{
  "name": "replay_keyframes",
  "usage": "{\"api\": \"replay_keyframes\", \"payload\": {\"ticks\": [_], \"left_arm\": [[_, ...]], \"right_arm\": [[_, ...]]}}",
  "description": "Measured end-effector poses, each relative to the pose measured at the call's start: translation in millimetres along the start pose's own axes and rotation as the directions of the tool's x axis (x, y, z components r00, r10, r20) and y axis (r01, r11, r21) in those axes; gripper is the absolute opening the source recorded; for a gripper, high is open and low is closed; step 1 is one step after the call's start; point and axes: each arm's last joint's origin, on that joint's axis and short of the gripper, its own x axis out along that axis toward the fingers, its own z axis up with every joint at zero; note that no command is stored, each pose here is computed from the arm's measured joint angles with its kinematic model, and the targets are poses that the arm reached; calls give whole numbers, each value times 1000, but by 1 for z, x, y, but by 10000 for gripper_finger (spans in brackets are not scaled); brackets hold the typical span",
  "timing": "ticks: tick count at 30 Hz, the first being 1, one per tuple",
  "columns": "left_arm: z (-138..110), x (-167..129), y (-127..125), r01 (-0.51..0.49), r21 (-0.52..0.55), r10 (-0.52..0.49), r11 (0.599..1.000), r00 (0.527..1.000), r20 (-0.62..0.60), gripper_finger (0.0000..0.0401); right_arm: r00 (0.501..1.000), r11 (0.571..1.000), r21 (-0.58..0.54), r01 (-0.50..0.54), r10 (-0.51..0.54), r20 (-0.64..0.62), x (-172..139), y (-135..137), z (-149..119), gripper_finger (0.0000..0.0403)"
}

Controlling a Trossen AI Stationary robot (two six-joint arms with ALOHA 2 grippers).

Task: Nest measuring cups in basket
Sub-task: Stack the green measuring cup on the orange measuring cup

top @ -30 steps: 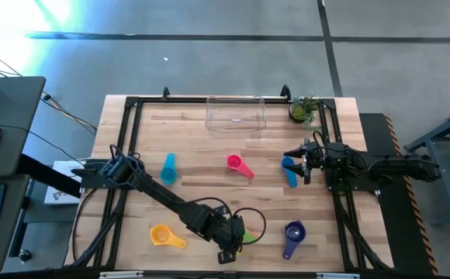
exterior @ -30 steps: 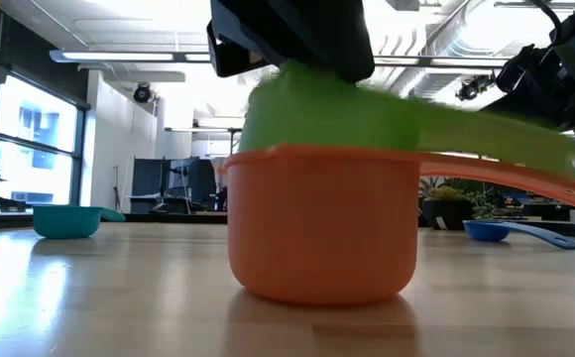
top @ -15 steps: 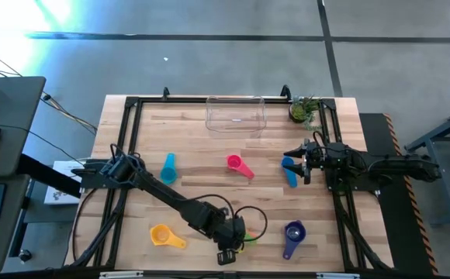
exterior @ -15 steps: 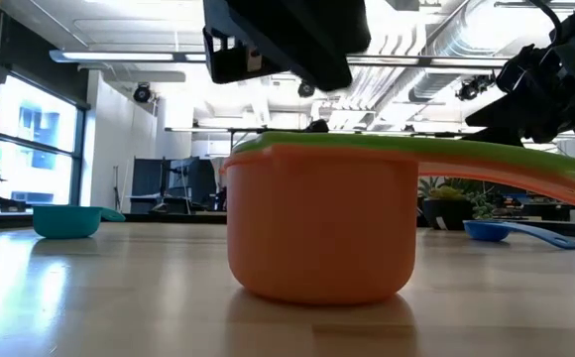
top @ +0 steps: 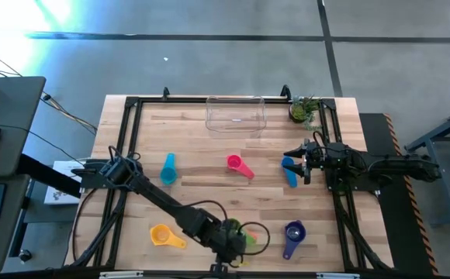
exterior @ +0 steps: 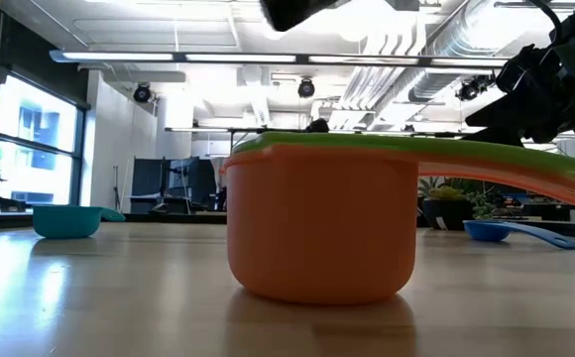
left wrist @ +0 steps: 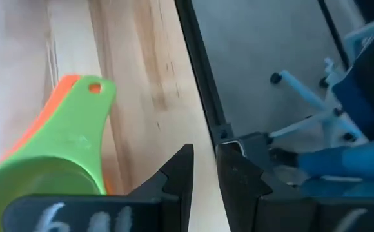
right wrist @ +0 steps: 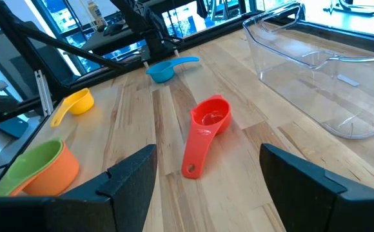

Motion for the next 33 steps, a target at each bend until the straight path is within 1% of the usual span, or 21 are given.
{"api": "replay_keyframes", "payload": {"ticks": [3, 6, 8, 12, 14, 21, 23, 28, 31, 33], "left_arm": [[0, 1, 0, 7, 64, -7, 998, 1000, -3, 58], [-2, 0, 1, 34, 100, -31, 994, 999, -37, 58], [-2, -6, 3, 33, 97, -28, 995, 998, -55, 57], [7, -28, 6, 32, 92, -30, 995, 999, -25, 56], [8, -37, 10, 4, 87, -1, 996, 1000, -29, 56], [14, -77, 34, -80, 132, 88, 988, 995, -53, 56], [17, -87, 41, -102, 120, 108, 988, 993, -46, 55], [27, -117, 61, -131, 73, 130, 989, 991, 19, 54], [32, -133, 78, -154, 36, 153, 987, 987, 49, 53], [34, -145, 90, -175, 29, 174, 984, 983, 59, 53]], "right_arm": [[1000, 1000, 0, 0, 0, 0, 0, 0, 0, 265], [1000, 1000, 0, 0, 0, 0, 0, 0, 0, 265], [1000, 1000, 0, 0, 0, 0, 0, 0, 0, 265], [1000, 1000, 0, 0, 0, 0, 0, 0, 0, 265], [1000, 1000, 0, 0, 0, -1, 0, 0, 0, 265], [1000, 1000, 0, 0, 0, 0, 0, 0, 0, 265], [1000, 1000, 0, 0, 0, -1, 0, 0, 0, 265], [1000, 1000, 0, 0, 0, -1, 0, 0, 0, 265], [1000, 1000, 0, 0, 0, -1, 0, 0, 0, 265], [1000, 1000, 0, 0, 0, -1, 0, 0, 0, 265]]}}
